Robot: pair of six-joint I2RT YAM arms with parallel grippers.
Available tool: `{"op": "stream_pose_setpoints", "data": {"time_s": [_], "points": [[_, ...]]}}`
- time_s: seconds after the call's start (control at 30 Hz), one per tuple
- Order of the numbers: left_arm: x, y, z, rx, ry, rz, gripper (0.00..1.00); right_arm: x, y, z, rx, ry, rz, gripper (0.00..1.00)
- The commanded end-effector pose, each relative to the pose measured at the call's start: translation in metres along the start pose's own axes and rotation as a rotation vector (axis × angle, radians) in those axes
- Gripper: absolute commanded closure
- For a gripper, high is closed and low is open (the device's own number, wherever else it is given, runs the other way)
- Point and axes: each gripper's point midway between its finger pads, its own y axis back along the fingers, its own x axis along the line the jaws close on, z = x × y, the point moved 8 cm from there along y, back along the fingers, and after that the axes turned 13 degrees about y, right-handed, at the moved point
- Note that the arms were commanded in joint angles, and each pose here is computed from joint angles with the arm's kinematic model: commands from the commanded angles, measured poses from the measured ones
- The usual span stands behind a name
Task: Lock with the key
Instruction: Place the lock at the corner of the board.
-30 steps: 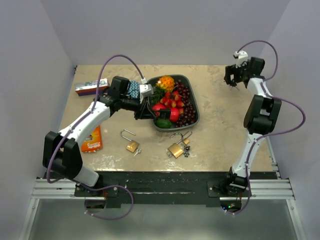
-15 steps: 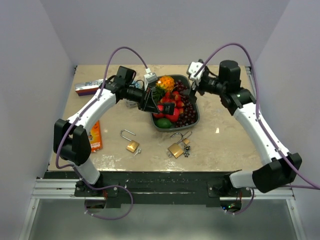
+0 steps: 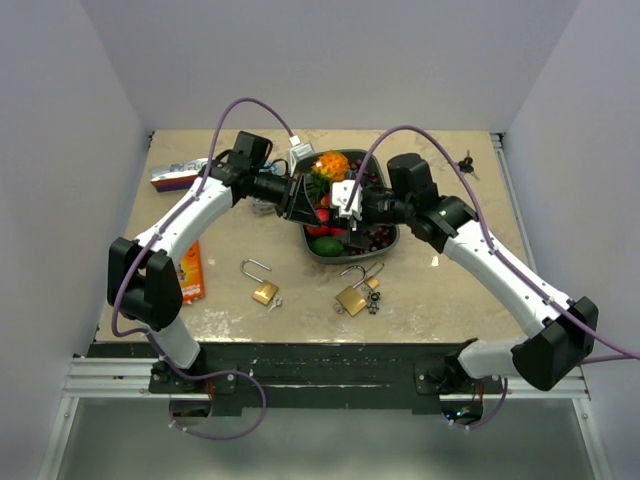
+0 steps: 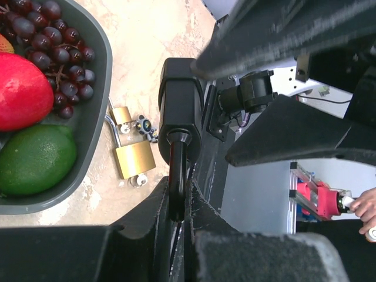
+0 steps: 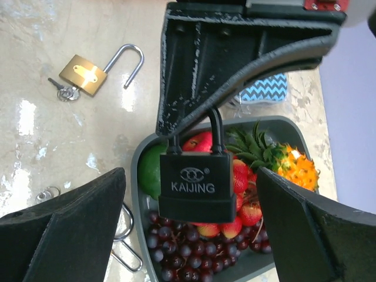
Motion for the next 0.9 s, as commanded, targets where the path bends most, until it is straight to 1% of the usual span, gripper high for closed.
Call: {"op": "stream_pose_setpoints", "data": {"time_s": [0.0,0.07,0.2,0.37,0.57,0.6,0.67,0.7,0.77,0.8,0.83,0.87], "points": [[-0.025,0.003,0.009,-0.010,-0.057,-0.098,1.00,0.001,-0.006,0.003,0.018,0.079,-0.001,0.08],[-0.025,0.003,0.008,-0.008,-0.055,-0.101,1.00,0.003,-0.009,-0.001,0.043,0.091,-0.002,0.10],[-0.026,0.004,0.007,-0.007,-0.059,-0.110,1.00,0.003,-0.012,-0.003,0.058,0.112,-0.015,0.16],[-0.024,0.003,0.005,0.001,-0.051,-0.116,1.00,0.004,-0.018,-0.009,0.092,0.119,-0.018,0.20],[-0.023,0.002,0.005,0.003,-0.047,-0.115,1.00,-0.001,-0.021,-0.007,0.087,0.144,-0.052,0.32],[-0.023,0.002,0.005,0.003,-0.044,-0.115,1.00,-0.002,-0.021,-0.006,0.087,0.146,-0.059,0.37],[-0.022,0.002,0.005,0.004,-0.042,-0.113,1.00,-0.004,-0.021,-0.004,0.085,0.150,-0.079,0.44],[-0.022,0.002,0.005,0.003,-0.042,-0.114,1.00,-0.005,-0.021,-0.005,0.090,0.150,-0.085,0.51],[-0.023,0.002,0.006,0.001,-0.042,-0.118,1.00,-0.006,-0.021,-0.004,0.091,0.154,-0.096,0.60],[-0.023,0.002,0.006,0.001,-0.043,-0.119,1.00,-0.007,-0.021,-0.004,0.093,0.150,-0.102,0.72],[-0.023,0.002,0.006,0.003,-0.038,-0.124,1.00,-0.007,-0.020,-0.005,0.098,0.147,-0.111,0.80],[-0.025,0.002,0.007,-0.001,-0.046,-0.130,0.99,-0.008,-0.020,-0.003,0.095,0.130,-0.123,0.98]]}}
